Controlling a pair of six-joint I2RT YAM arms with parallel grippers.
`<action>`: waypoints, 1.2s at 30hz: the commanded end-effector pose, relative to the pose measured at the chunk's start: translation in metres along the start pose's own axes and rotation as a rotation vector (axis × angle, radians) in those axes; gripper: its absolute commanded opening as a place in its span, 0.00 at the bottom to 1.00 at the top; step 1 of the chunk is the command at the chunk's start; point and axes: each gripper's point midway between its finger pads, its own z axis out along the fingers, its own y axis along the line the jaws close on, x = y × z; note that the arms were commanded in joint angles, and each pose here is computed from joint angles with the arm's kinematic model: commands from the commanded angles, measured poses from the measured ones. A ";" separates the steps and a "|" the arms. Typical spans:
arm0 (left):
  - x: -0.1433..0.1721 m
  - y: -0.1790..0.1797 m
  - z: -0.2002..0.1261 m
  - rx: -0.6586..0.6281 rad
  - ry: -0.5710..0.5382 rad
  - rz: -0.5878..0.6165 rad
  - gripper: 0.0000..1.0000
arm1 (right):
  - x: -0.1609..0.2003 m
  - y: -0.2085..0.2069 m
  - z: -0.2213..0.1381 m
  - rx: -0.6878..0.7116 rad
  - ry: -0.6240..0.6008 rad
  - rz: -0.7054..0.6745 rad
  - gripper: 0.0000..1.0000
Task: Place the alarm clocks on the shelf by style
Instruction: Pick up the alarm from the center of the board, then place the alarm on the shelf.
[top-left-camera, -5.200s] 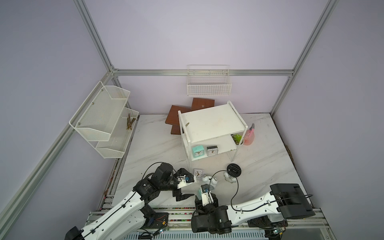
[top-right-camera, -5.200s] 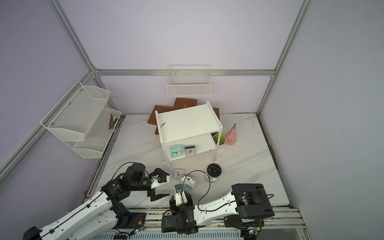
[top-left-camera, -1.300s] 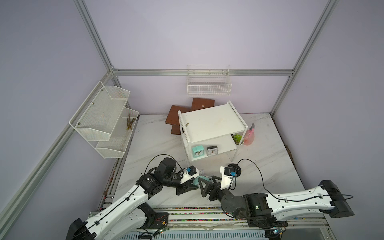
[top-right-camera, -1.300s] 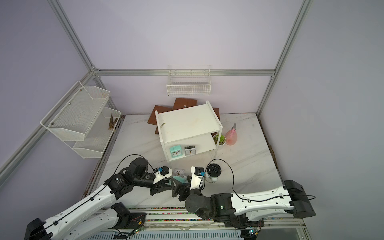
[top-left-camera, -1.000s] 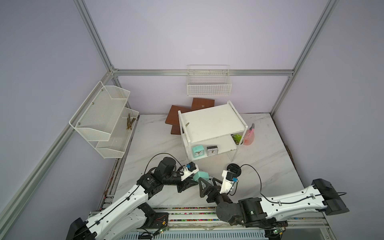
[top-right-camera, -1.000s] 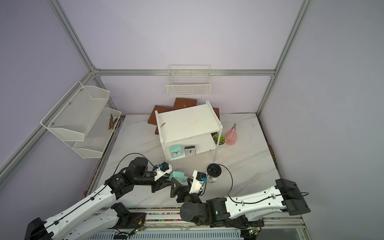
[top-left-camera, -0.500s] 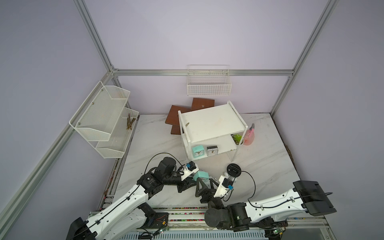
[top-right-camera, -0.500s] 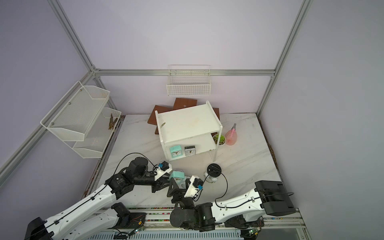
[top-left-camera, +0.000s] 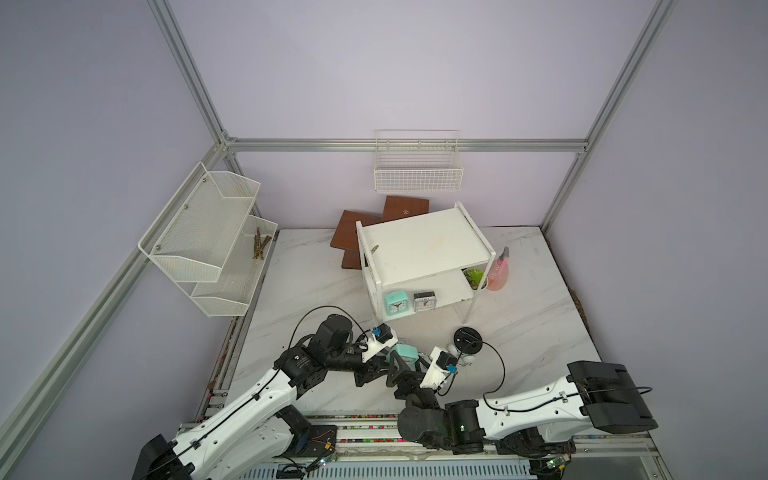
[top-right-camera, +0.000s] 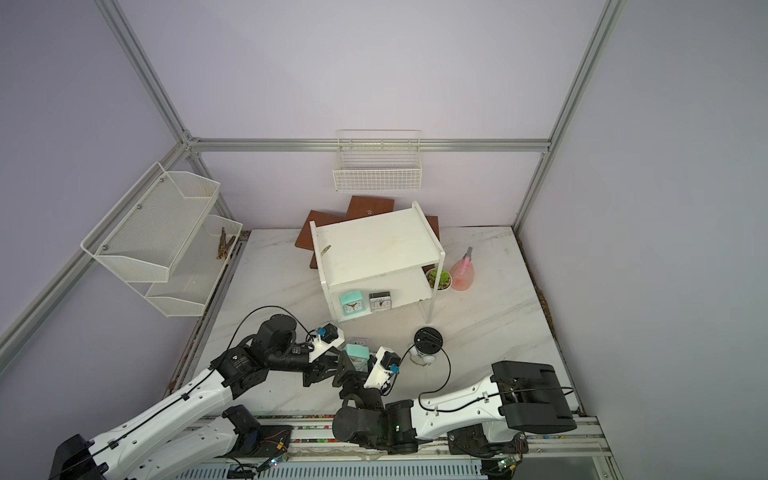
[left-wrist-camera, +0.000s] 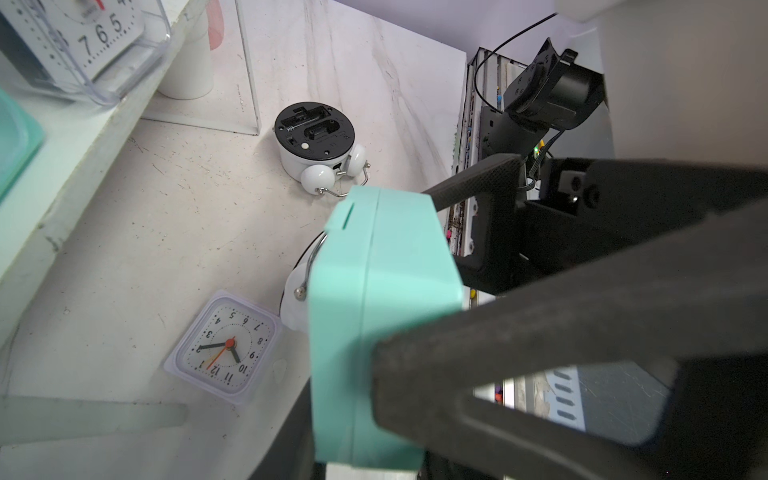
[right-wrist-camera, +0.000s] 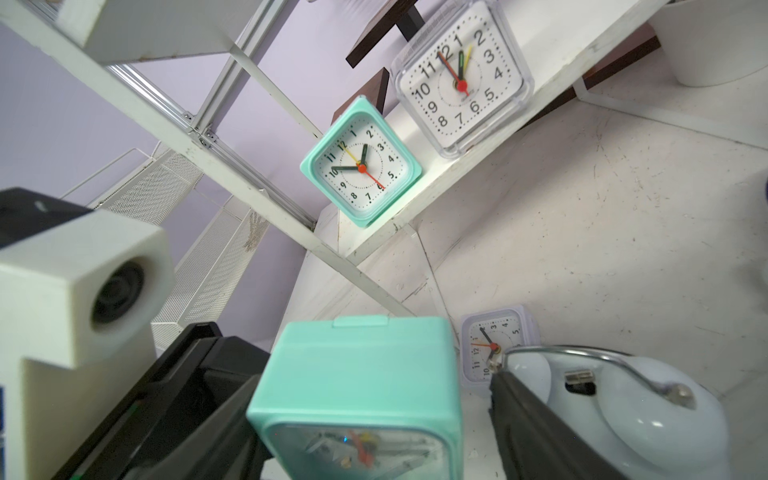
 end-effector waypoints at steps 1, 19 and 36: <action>-0.024 -0.005 -0.008 0.016 -0.062 0.049 0.15 | 0.001 0.005 0.004 0.001 -0.001 0.031 0.82; -0.019 -0.007 -0.008 0.023 -0.051 0.070 0.64 | -0.015 0.005 0.007 -0.020 0.018 -0.146 0.53; -0.010 -0.005 -0.010 -0.003 -0.039 0.127 0.84 | -0.110 -0.019 0.029 0.045 -0.032 -0.642 0.49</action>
